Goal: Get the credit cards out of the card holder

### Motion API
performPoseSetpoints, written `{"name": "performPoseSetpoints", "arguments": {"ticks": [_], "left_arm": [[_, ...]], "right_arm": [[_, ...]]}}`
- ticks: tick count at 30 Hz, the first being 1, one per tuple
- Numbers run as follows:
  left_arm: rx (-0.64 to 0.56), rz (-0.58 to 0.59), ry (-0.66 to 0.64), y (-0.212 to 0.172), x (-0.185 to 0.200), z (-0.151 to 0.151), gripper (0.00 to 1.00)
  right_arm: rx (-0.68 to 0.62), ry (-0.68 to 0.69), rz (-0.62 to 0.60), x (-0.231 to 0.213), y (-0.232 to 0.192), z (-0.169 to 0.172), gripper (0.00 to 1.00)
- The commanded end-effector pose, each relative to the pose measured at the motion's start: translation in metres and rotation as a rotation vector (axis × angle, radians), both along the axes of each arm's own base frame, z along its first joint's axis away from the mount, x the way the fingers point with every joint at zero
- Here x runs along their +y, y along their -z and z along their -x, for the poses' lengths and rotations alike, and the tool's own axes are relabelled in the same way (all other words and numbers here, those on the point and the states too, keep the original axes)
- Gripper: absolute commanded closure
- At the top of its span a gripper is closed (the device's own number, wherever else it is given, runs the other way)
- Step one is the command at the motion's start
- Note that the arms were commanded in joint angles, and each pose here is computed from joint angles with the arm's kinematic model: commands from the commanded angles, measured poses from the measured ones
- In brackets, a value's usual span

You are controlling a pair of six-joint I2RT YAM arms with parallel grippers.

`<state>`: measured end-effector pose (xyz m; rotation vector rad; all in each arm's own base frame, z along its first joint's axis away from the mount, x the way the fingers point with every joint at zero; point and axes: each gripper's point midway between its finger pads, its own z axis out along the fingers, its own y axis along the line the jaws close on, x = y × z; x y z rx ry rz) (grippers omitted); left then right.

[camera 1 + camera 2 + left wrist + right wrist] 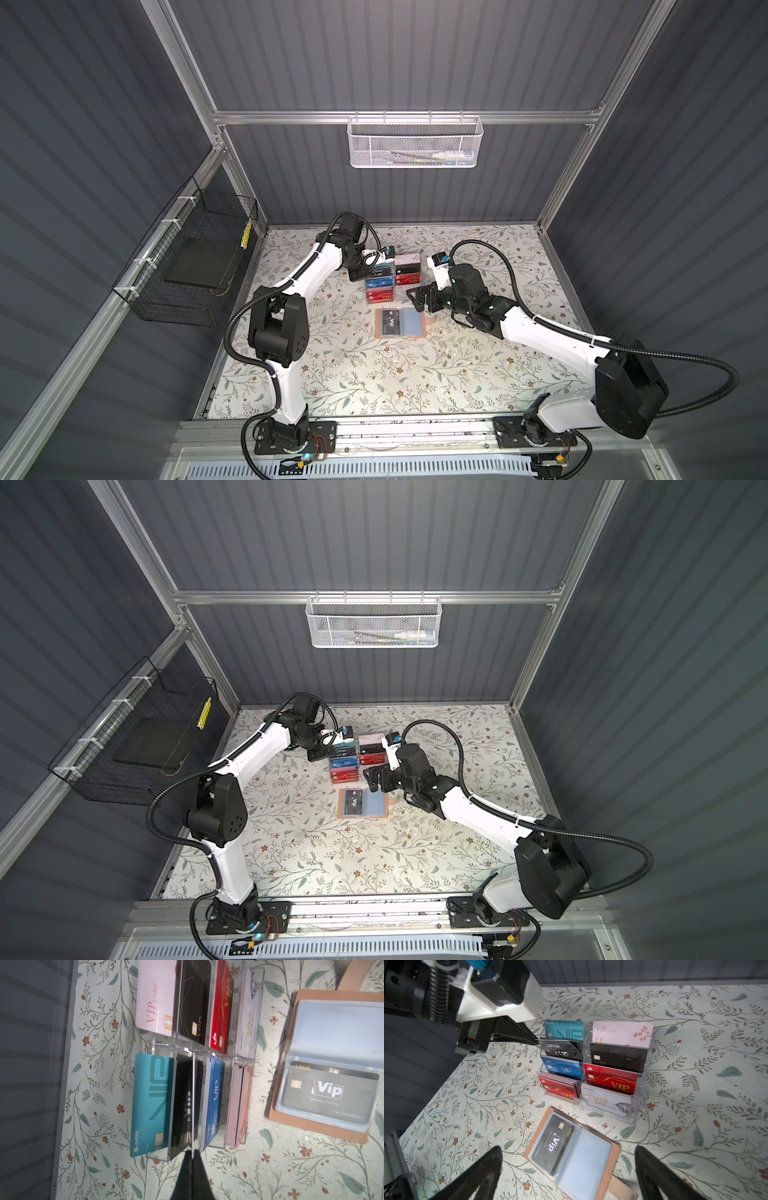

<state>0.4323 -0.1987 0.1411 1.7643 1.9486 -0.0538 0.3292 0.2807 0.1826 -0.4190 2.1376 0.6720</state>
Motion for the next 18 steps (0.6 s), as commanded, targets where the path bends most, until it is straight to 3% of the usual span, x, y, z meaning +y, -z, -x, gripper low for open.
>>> {"name": "performPoseSetpoints", "arguments": {"ticks": [1, 18], "left_arm": [[0.0, -0.042, 0.062, 0.0061, 0.0052, 0.0017, 1.0], [0.006, -0.038, 0.05, 0.016, 0.004, -0.0008, 0.97]], "right_arm": [[-0.014, -0.008, -0.013, 0.0016, -0.0024, 0.0022, 0.01], [-0.015, -0.012, -0.02, 0.0024, -0.0039, 0.0036, 0.01]]}}
